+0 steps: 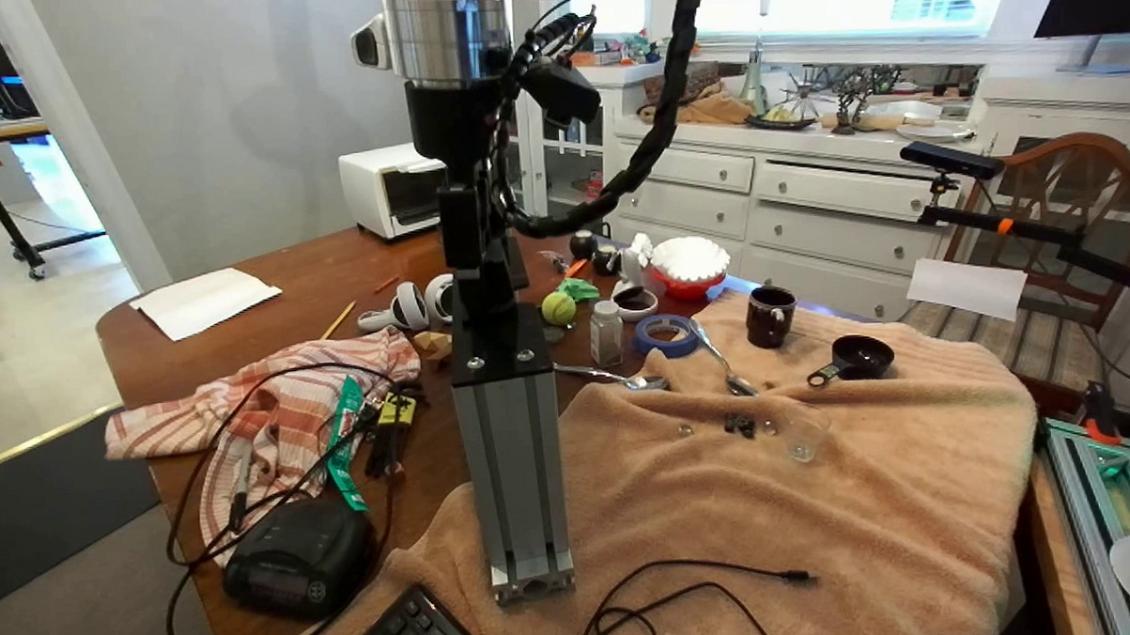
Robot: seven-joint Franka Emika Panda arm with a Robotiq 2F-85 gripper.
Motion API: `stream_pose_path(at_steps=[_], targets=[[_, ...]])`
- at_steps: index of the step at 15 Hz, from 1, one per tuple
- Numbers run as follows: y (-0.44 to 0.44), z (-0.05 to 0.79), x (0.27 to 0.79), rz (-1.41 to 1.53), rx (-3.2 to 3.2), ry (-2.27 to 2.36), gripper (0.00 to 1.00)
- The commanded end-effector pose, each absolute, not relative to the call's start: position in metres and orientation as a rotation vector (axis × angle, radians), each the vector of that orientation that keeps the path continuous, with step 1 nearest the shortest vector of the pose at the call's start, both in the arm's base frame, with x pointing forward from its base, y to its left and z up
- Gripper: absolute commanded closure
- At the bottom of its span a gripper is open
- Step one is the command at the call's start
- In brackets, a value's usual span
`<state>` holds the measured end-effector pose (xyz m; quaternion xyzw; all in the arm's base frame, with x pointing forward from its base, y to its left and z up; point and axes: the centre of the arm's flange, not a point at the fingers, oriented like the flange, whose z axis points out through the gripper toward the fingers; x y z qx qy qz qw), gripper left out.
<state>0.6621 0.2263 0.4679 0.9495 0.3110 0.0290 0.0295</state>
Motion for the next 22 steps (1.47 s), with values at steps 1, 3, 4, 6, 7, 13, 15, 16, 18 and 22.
stream_pose_path(at_steps=[1, 3, 4, 6, 7, 13, 15, 16, 18, 22], targets=[[0.225, 0.458, 0.659, 0.067, 2.868, 1.021, 0.00], [0.222, 0.456, 0.658, 0.024, 2.853, 1.132, 0.00], [0.220, 0.456, 0.659, 0.025, 2.846, 1.154, 0.00], [0.217, 0.457, 0.660, 0.019, 2.831, 1.189, 0.00], [0.216, 0.456, 0.661, 0.022, 2.828, 1.188, 0.00], [0.217, 0.453, 0.662, 0.013, 2.844, 1.143, 0.39], [0.218, 0.452, 0.662, 0.015, 2.859, 1.115, 0.56], [0.218, 0.452, 0.662, 0.011, 2.866, 1.094, 0.63], [0.216, 0.453, 0.664, 0.005, 2.873, 1.053, 0.77], [0.212, 0.463, 0.661, -0.046, 2.896, 0.970, 0.78]])
